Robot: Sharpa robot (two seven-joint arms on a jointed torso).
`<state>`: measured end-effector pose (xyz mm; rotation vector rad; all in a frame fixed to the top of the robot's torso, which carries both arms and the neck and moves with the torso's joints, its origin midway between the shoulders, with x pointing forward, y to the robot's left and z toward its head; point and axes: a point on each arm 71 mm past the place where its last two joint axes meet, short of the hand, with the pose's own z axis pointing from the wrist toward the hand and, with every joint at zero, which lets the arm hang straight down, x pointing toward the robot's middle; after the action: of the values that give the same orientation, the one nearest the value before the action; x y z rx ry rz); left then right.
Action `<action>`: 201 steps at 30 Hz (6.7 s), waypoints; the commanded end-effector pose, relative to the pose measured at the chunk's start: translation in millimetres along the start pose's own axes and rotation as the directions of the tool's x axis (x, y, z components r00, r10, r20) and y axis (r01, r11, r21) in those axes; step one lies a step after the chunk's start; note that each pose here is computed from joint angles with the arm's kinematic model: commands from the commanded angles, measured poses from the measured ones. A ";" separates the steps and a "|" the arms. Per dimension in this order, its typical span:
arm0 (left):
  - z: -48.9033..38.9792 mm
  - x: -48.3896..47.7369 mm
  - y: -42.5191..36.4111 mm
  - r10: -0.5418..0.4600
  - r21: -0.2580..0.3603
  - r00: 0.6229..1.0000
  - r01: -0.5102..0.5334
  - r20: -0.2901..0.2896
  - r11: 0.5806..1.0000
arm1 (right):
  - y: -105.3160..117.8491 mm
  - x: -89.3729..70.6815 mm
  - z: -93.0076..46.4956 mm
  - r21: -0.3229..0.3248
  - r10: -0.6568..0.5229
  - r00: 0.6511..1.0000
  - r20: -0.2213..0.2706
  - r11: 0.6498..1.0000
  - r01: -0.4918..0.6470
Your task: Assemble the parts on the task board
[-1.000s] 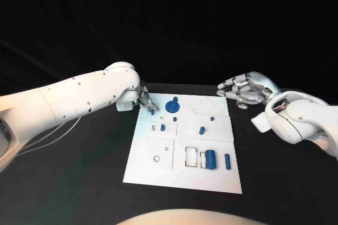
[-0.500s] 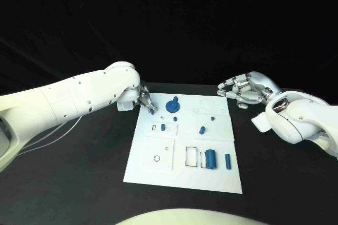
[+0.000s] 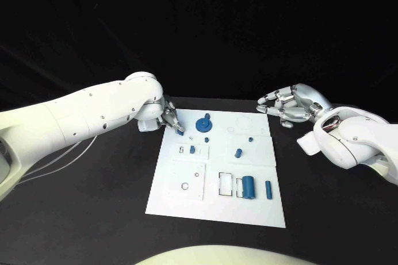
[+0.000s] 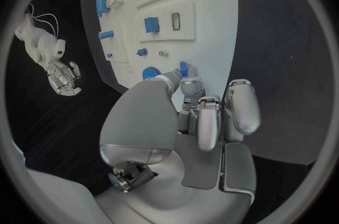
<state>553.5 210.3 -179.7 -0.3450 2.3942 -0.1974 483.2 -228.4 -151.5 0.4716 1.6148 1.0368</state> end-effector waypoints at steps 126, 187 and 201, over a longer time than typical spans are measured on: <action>-30.5 65.6 12.9 0.029 0.082 0.999 -0.032 0.046 0.996 | -7.0 3.7 -3.1 0.019 0.004 1.000 -0.017 1.000 -0.003; -27.9 62.6 17.7 0.049 0.050 0.998 -0.051 0.050 0.997 | -6.9 2.9 -4.8 0.017 0.004 1.000 -0.013 1.000 -0.004; -36.8 53.6 21.5 -0.099 0.137 0.987 0.082 0.123 0.987 | -8.2 1.4 -5.0 0.022 -0.006 1.000 -0.006 1.000 0.006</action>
<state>484.7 219.1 -195.4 -0.3327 2.2906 -0.2835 480.2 -234.2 -158.6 0.4912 1.6294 1.0202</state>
